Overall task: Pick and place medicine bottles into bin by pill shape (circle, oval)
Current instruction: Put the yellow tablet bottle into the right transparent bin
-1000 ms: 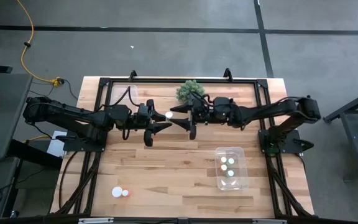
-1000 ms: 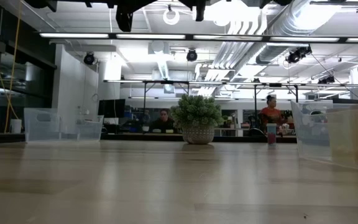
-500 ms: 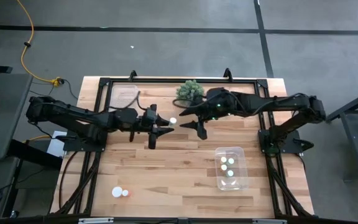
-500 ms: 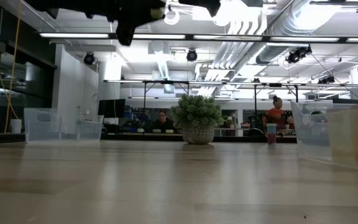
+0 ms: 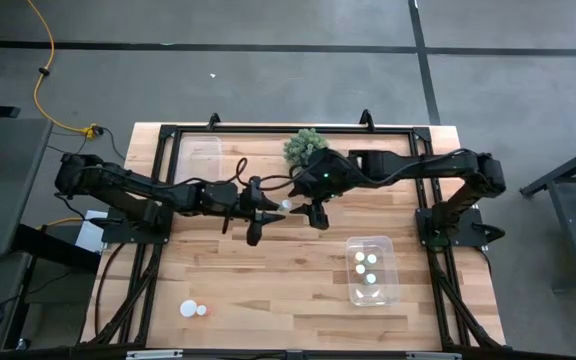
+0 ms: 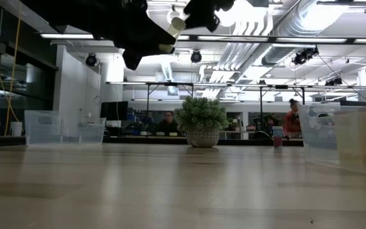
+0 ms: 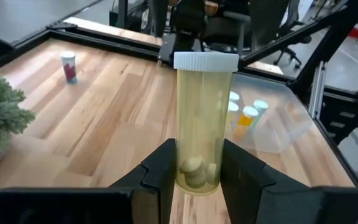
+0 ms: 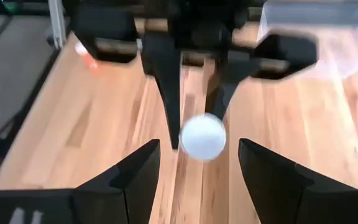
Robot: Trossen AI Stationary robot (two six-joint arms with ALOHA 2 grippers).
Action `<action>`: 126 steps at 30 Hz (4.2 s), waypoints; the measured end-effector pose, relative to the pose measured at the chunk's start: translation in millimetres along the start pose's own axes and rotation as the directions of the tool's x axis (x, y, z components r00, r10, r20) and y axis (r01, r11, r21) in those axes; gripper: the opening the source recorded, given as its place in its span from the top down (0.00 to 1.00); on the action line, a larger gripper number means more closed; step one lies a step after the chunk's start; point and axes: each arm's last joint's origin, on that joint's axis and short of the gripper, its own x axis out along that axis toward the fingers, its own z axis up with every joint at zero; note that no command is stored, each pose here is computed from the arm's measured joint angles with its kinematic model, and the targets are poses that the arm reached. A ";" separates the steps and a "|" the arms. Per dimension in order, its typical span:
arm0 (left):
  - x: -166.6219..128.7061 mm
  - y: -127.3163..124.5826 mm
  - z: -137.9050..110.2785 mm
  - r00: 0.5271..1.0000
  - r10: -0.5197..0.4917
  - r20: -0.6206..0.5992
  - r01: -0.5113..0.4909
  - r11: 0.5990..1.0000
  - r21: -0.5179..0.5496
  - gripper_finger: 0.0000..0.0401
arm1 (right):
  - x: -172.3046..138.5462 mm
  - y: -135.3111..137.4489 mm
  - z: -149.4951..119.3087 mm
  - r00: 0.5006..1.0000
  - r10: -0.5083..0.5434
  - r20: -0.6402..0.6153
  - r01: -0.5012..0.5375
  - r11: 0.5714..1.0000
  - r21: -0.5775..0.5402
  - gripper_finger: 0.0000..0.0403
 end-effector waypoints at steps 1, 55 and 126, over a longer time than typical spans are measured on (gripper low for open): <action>0.7 0.0 -0.3 1.000 0.000 0.001 0.000 1.000 0.000 0.77 | 2.2 -0.3 -0.7 1.000 0.000 -0.005 0.000 1.000 0.001 0.48; 0.9 0.7 -1.1 1.000 0.012 -0.004 -0.012 1.000 0.011 0.75 | 17.5 -2.7 -2.5 1.000 0.006 -0.013 -0.005 0.997 0.075 0.73; -91.4 18.1 42.8 0.971 0.207 0.120 -0.205 0.978 -0.030 0.42 | -58.4 185.6 -192.1 0.849 -0.054 -0.526 0.206 0.950 0.233 0.73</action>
